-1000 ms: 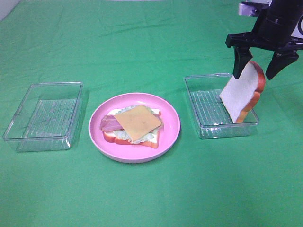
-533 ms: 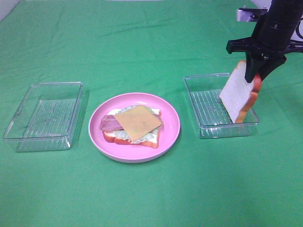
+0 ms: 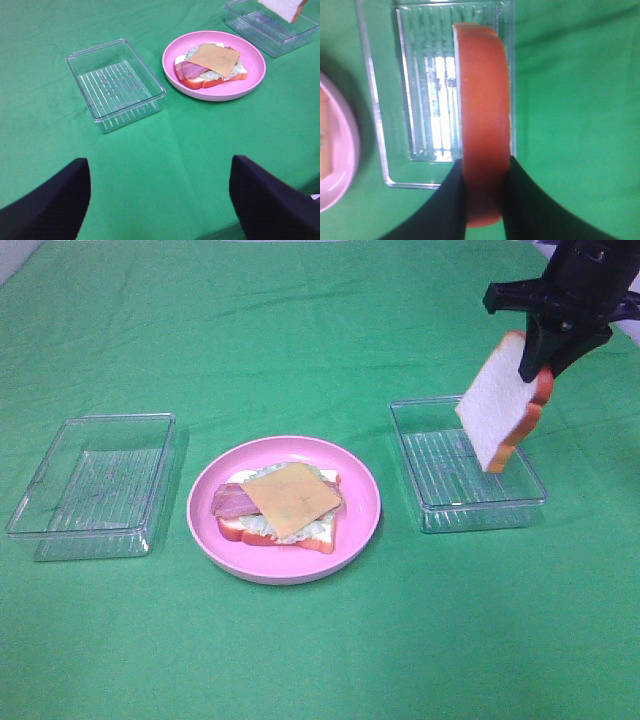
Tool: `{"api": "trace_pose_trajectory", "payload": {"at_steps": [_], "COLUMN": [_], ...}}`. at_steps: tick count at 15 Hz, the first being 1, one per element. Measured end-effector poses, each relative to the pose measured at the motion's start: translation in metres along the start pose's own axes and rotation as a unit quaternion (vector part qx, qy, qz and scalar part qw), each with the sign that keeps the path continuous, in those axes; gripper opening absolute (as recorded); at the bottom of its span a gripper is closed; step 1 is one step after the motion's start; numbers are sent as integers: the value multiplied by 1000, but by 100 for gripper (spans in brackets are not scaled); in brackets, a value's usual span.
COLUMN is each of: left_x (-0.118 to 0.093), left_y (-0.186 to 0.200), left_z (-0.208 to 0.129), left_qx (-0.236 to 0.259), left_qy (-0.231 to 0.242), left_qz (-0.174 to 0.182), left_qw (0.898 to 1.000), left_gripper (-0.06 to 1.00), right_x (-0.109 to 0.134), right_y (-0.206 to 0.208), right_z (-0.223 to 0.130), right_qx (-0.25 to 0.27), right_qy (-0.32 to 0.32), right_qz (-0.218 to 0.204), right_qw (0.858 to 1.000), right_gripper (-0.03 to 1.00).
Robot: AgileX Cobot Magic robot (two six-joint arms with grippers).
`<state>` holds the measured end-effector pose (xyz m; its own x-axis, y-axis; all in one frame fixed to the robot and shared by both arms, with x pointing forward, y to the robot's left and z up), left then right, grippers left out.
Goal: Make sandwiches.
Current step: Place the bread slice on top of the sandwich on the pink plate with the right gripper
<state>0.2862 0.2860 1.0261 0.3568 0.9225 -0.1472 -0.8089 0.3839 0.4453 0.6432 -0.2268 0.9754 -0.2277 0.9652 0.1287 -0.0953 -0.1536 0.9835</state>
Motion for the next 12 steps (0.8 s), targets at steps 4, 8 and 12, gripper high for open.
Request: {"api": "trace_pose_trajectory", "payload": {"at_steps": [4, 8, 12], "left_x": [0, 0, 0], "left_y": [0, 0, 0], "left_z": [0, 0, 0], "left_qx": [0, 0, 0], "left_qy": [0, 0, 0], "left_qz": [0, 0, 0], "left_qw": [1000, 1000, 1000], "left_gripper": [73, 73, 73], "right_x": [40, 73, 97], "right_y": [30, 10, -23], "right_z": [0, -10, -24], "right_qx": [-46, -39, -48], "right_qy": [15, 4, -35], "right_qz": [118, 246, 338], "right_qw": [992, 968, 939], "right_gripper": [19, 19, 18]}}
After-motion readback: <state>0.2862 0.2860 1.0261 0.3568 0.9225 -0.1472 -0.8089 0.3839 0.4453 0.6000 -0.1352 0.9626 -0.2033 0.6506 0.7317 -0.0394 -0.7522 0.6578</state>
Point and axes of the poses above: a point on each arm's last joint axis where the gripper is mounted, y pointing back along that axis away from the gripper, x along the wrist's bending axis when the last joint is at zero, z = x × y, the point moved 6 cm from there along -y, pointing out along that axis toward the gripper, and after that the axes turned 8 degrees about y, right-handed, at the moved point
